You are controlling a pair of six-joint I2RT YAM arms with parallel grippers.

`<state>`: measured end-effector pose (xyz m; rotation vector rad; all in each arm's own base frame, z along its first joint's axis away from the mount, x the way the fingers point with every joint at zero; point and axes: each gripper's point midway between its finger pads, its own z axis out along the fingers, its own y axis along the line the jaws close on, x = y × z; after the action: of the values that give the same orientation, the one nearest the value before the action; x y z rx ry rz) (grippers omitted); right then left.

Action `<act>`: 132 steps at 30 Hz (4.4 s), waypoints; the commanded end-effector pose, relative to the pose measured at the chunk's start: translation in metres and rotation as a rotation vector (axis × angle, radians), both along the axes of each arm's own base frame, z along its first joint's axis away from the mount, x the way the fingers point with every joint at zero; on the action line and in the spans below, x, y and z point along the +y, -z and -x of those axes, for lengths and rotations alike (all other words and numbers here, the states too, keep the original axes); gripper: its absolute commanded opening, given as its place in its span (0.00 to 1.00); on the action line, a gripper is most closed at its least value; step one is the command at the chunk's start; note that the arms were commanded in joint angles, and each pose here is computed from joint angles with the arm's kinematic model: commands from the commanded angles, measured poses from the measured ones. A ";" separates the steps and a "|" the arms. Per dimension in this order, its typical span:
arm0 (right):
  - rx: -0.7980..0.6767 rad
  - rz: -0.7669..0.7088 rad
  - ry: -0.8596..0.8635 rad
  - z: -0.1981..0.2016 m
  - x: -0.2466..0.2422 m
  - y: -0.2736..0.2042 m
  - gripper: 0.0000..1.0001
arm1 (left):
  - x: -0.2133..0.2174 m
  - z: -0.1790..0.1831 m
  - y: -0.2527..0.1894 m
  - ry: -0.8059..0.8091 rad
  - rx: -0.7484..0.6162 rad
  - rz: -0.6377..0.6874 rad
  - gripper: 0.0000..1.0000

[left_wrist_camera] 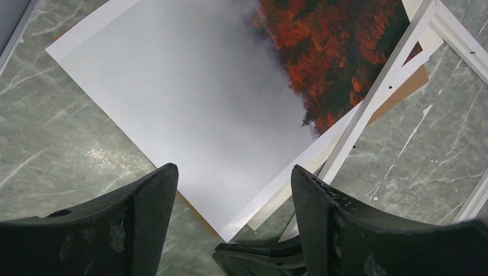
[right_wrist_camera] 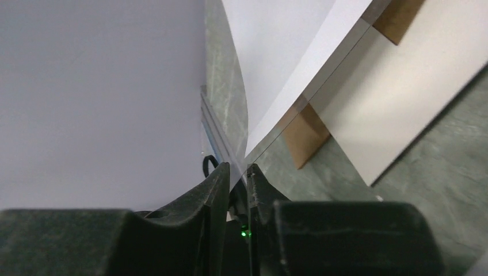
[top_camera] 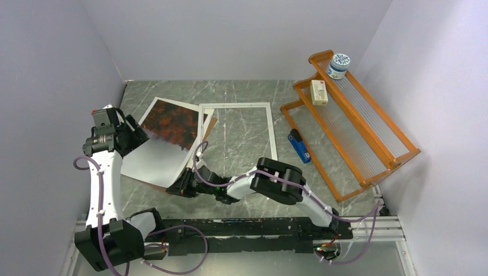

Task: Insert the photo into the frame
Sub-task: Pick up the photo frame item at the center of the board.

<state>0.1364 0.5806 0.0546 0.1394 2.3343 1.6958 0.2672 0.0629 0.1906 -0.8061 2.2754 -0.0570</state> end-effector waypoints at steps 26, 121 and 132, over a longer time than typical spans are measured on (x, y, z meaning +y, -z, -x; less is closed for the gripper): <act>0.019 -0.064 0.007 -0.016 0.017 -0.009 0.04 | -0.003 -0.004 -0.011 0.013 -0.038 0.006 0.76; -0.275 0.582 -0.101 -0.106 -0.230 -0.031 0.45 | -0.046 0.006 0.122 -0.112 0.180 0.362 0.61; -0.263 0.551 -0.152 -0.141 -0.204 -0.016 0.27 | -0.046 0.020 0.140 -0.156 0.230 0.360 0.60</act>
<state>0.2643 0.3582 0.0575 -0.2808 2.6153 0.9142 0.2429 0.0135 0.0492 -1.2156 2.4858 -0.3423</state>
